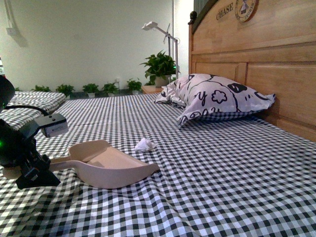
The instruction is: Clean up trash
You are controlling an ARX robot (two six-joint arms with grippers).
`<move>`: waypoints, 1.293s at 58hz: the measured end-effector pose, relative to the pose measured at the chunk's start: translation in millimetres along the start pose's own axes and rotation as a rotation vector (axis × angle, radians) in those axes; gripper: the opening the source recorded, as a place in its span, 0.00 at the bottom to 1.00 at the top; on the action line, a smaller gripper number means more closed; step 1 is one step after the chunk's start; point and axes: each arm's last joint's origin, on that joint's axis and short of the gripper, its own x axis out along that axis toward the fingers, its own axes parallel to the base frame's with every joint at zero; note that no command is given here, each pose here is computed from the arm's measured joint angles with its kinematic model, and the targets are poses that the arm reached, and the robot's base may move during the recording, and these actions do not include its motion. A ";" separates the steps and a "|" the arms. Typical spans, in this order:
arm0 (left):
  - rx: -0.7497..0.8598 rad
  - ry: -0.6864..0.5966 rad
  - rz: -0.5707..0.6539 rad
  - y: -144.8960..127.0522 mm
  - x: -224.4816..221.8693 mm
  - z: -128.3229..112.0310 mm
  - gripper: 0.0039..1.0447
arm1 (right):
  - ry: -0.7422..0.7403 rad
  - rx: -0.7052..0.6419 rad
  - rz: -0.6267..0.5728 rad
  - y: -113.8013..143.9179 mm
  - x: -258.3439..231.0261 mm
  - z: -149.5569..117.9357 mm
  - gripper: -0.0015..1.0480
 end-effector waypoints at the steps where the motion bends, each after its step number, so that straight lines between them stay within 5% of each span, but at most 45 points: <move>1: 0.000 0.000 0.000 0.0 0.0 0.0 0.74 | 0.000 0.000 0.000 0.0 0.0 0.0 0.20; 9: 0.001 0.000 0.000 0.0 0.0 0.0 0.94 | 0.000 0.000 0.000 0.0 0.0 0.0 0.20; 75: 0.000 0.000 0.000 0.0 0.0 0.0 0.93 | 0.000 0.000 0.000 0.0 0.0 0.0 0.20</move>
